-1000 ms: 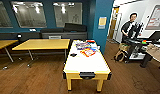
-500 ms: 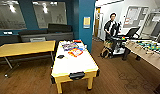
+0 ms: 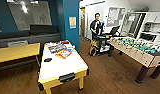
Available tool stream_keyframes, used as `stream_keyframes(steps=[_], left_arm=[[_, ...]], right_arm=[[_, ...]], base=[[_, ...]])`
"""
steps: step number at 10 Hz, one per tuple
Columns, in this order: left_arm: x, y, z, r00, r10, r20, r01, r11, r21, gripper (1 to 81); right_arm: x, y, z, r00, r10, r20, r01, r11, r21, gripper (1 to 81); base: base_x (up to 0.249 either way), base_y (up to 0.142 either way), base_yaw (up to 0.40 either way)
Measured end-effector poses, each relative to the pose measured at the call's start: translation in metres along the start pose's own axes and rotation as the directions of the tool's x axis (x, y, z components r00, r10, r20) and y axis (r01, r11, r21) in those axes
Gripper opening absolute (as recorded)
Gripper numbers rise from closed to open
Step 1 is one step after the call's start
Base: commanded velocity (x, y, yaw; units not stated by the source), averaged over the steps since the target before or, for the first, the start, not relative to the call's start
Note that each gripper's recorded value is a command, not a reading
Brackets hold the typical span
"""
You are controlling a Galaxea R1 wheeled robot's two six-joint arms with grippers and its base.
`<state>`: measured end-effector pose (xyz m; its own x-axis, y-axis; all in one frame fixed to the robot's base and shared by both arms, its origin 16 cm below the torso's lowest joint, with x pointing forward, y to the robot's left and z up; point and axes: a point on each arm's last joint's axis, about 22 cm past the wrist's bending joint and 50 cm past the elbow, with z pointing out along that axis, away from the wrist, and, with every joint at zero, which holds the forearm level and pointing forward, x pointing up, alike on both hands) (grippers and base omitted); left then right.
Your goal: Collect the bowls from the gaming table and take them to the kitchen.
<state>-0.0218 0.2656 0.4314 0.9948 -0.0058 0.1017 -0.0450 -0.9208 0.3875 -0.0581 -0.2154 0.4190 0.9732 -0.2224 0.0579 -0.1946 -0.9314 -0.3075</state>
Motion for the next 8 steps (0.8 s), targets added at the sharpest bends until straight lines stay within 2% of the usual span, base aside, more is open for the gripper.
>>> stream_keyframes(steps=[3,6,8], left_arm=[[-0.002,0.008,0.004,1.0,-0.003,0.006,0.003,1.0,-0.005,1.0],[-0.004,0.003,0.005,0.9998,-0.002,0.022,0.002,0.9998,0.018,1.0],[-0.005,-0.011,-0.001,0.9996,0.001,0.029,-0.002,0.999,0.044,1.0]], right_arm=[[-0.001,-0.008,0.002,1.0,0.006,0.001,-0.006,0.9999,0.014,1.0],[-0.003,-0.014,0.003,0.9999,0.01,0.004,-0.01,0.9997,0.02,1.0],[-0.006,-0.028,0.007,0.9998,0.016,0.008,-0.016,0.9992,0.036,1.0]], base=[[0.0,0.0,-0.4],[0.0,0.0,-0.4],[0.0,0.0,-0.4]])
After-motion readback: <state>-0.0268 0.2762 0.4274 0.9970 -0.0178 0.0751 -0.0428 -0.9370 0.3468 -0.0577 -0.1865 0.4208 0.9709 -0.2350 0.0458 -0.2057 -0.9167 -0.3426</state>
